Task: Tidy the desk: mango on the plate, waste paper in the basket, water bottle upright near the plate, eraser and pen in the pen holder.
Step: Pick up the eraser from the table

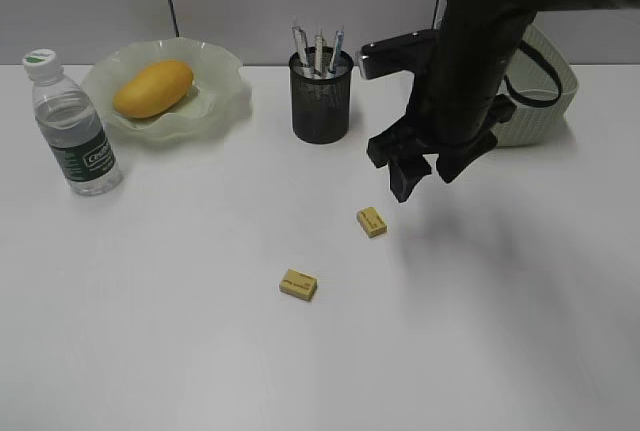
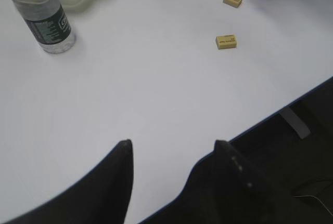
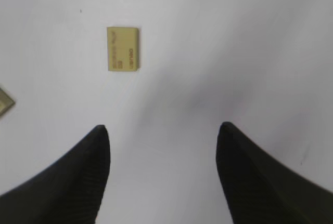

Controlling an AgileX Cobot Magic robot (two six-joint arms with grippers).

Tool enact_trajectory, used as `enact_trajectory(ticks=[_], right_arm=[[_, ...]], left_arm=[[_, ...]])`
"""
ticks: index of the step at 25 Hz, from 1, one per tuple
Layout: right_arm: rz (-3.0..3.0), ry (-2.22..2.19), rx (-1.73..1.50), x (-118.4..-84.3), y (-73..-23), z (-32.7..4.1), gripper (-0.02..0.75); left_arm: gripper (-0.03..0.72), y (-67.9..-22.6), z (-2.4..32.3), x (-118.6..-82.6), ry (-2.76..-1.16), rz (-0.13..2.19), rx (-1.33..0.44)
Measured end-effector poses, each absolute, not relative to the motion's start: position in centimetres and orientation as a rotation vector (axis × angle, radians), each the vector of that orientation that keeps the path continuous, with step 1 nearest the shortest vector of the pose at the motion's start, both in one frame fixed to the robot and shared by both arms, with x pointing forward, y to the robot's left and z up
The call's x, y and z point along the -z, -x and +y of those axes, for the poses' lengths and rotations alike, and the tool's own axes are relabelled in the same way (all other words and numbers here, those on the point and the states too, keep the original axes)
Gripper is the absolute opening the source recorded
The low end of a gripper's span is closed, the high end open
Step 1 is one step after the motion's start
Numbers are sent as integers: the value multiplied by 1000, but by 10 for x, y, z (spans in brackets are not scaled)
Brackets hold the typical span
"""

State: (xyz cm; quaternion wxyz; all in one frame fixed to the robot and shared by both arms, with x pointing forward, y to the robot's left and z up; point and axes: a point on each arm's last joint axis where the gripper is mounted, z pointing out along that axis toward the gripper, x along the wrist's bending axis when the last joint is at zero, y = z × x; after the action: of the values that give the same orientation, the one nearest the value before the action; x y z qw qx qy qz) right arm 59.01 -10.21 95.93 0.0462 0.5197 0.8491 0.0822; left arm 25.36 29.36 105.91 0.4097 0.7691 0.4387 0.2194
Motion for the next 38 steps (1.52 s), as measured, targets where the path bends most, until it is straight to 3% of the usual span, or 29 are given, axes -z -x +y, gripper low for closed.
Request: enact_trajectory(ticks=[19,26,33,38], right_arm=[[2665,-1522,-218,-888,-606,-56,498],[2666,-1537,-200,-879,-614,-50,419],[2671,-1567,-95,-872,-612,-54,223],[2665,-1542,-74,-880,-618,-52,221]], left_arm=[[382,-254,294,-1059,-1937,1105,-552],[382,-254,294,-1059,-1937,1105,-552],[382,-254,294,-1059,-1937,1105,-552],[382,-254,294,-1059,-1937,1105,-552]])
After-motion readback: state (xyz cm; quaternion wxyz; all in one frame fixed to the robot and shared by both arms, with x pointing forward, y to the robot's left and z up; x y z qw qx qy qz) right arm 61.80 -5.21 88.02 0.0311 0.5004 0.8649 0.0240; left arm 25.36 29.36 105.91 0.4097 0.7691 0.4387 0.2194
